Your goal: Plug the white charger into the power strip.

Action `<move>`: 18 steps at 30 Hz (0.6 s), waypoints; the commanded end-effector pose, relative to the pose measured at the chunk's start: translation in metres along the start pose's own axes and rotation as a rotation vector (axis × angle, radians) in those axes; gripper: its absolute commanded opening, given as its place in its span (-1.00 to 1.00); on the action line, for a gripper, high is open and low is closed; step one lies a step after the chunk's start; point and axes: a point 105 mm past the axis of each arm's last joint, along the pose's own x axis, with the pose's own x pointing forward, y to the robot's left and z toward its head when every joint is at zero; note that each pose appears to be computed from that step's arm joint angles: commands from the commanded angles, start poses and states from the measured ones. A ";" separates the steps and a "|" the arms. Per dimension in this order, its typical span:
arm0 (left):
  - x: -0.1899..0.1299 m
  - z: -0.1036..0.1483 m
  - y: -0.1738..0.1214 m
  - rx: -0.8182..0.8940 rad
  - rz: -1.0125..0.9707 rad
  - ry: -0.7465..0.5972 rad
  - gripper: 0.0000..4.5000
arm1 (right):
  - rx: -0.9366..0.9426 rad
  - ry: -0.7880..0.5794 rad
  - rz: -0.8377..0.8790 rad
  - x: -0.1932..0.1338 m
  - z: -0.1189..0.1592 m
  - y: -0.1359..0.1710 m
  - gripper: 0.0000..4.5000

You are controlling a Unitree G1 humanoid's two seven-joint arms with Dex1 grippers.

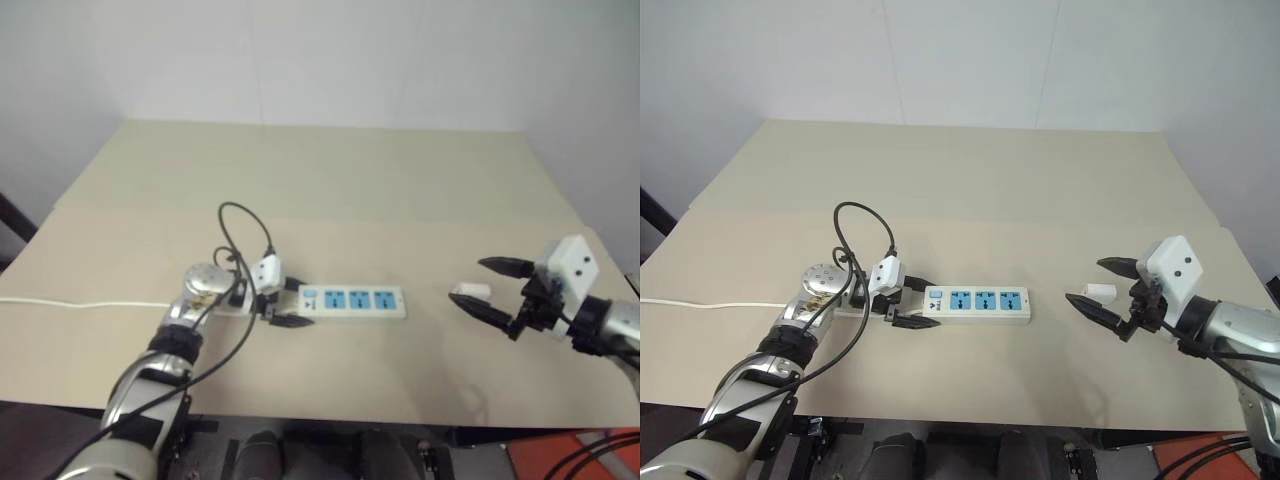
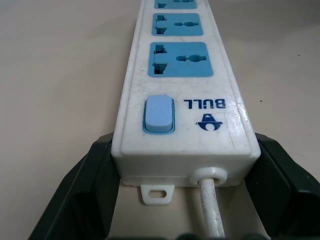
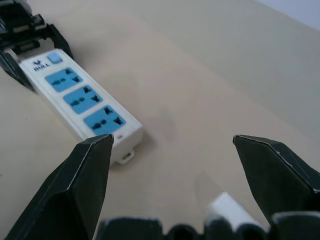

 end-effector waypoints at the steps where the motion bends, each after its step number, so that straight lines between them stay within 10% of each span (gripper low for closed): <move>1: 0.007 0.002 -0.003 0.000 -0.053 0.011 0.45 | -0.091 0.053 0.029 -0.005 0.005 -0.022 1.00; 10: 0.011 0.003 0.001 -0.001 -0.054 0.016 0.45 | -0.157 0.129 0.132 0.005 0.009 -0.049 1.00; 18: 0.015 0.002 -0.001 -0.010 -0.057 0.009 0.45 | -0.279 0.456 0.298 0.008 -0.014 -0.060 1.00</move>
